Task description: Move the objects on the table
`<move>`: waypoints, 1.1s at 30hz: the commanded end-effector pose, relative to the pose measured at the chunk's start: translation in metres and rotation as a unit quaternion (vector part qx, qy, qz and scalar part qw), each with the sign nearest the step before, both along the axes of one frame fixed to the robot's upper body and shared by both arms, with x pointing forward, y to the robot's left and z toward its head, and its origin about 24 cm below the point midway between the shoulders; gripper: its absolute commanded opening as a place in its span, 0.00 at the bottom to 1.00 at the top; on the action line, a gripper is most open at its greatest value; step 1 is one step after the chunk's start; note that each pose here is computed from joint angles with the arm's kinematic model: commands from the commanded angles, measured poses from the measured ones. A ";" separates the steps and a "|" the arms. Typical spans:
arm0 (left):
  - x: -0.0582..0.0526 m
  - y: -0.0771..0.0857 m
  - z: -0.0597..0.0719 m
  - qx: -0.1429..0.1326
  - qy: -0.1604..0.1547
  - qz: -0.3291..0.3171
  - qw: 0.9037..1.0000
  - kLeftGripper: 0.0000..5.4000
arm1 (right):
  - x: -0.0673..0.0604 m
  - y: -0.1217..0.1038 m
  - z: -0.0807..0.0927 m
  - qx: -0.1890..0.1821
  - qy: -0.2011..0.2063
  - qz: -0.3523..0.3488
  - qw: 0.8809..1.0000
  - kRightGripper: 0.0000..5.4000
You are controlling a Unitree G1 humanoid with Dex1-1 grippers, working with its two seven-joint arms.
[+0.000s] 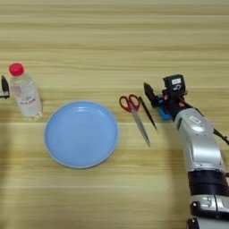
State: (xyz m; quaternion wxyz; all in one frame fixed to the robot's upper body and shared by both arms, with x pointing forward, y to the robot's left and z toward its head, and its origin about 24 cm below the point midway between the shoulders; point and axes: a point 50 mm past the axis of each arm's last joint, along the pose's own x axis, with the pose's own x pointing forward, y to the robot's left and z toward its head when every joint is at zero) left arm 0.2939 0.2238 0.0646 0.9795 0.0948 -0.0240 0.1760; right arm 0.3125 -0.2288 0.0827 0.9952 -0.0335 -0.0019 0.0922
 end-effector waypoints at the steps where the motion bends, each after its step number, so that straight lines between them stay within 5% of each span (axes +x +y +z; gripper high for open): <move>1: -0.002 0.005 0.005 -0.003 -0.018 0.017 1.000 1.00 | 0.011 -0.013 0.003 0.014 -0.042 -0.030 0.999 0.75; 11: -0.002 0.006 0.008 -0.012 -0.035 0.017 0.999 1.00 | 0.014 -0.032 -0.010 0.024 -0.030 -0.090 0.995 0.99; 33: -0.013 0.003 0.057 -0.038 -0.199 0.009 0.979 1.00 | 0.017 -0.034 -0.013 0.024 -0.024 -0.093 0.995 0.99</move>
